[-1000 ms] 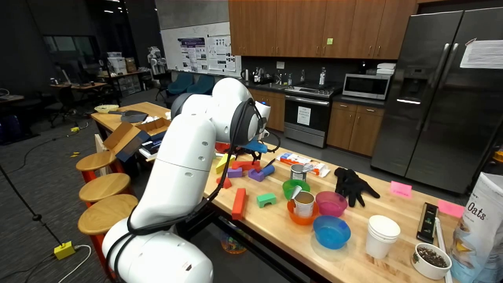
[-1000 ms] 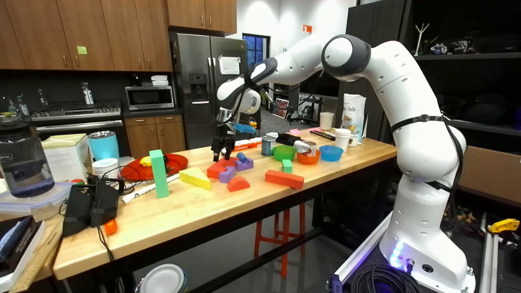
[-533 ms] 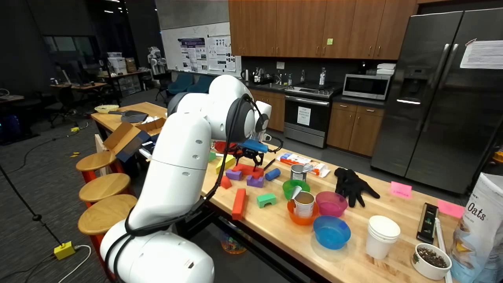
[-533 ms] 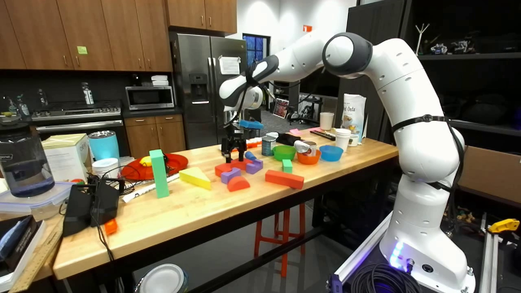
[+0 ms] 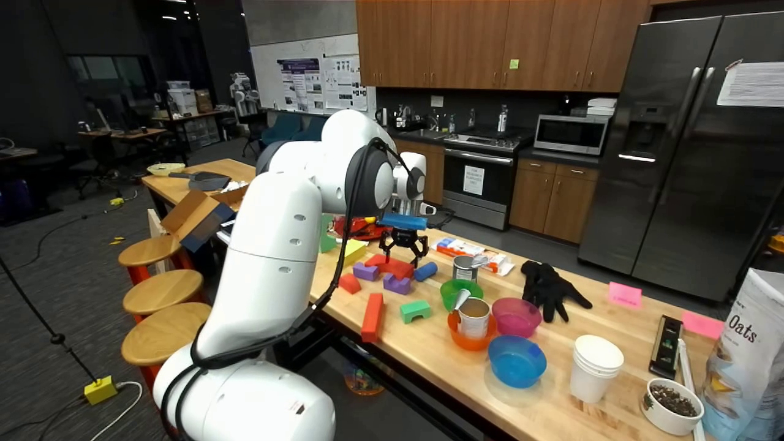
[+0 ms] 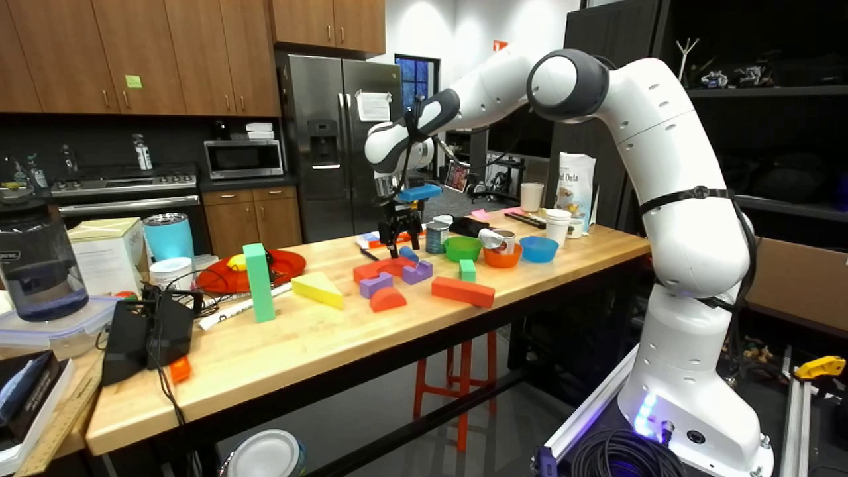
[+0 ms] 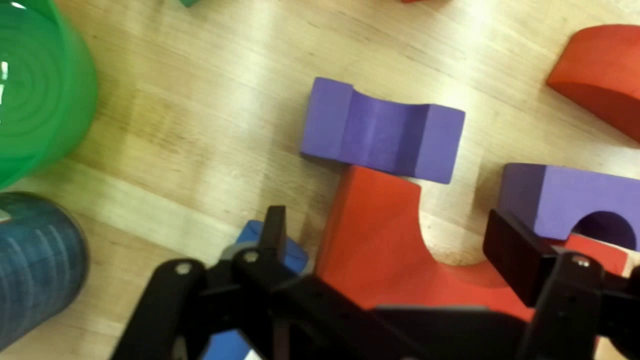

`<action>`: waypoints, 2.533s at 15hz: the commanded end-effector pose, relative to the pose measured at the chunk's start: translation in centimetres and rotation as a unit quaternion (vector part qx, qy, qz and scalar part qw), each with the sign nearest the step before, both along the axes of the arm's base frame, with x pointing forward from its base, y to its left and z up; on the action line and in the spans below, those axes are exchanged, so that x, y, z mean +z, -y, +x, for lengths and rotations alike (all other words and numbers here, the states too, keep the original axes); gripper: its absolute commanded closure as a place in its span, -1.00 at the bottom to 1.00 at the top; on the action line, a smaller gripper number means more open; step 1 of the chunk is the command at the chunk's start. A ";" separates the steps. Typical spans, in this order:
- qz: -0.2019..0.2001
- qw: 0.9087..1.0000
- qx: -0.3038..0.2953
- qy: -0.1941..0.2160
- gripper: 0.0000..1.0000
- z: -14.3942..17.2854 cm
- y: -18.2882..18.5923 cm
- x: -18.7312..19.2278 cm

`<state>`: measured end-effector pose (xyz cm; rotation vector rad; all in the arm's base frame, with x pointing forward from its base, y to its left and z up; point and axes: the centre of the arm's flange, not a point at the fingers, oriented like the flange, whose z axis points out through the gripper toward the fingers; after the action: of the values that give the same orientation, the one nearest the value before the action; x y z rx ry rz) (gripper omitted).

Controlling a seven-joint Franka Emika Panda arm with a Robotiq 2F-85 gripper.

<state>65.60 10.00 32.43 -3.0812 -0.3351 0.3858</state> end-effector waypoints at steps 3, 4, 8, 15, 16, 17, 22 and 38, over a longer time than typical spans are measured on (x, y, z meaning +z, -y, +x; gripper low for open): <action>-0.022 1.000 0.002 0.012 -1.00 -0.1 0.5 2.1; -0.020 1.000 0.005 0.012 -1.00 0.0 0.3 2.0; -0.008 1.000 0.019 0.000 -1.00 -0.1 -1.0 1.4; 0.011 0.998 0.049 -0.029 -1.00 -0.5 -4.1 -0.4; 0.013 0.998 0.053 -0.033 -1.00 -0.5 -4.4 -0.6; 0.014 0.998 0.055 -0.036 -1.00 -0.6 -4.7 -0.9; -0.035 0.995 0.081 -0.054 -1.00 -2.7 -5.1 -1.5; -0.235 0.919 0.284 0.143 -1.00 -3.1 -8.3 -1.7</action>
<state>62.48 18.29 30.75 -3.4415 -1.3475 0.0033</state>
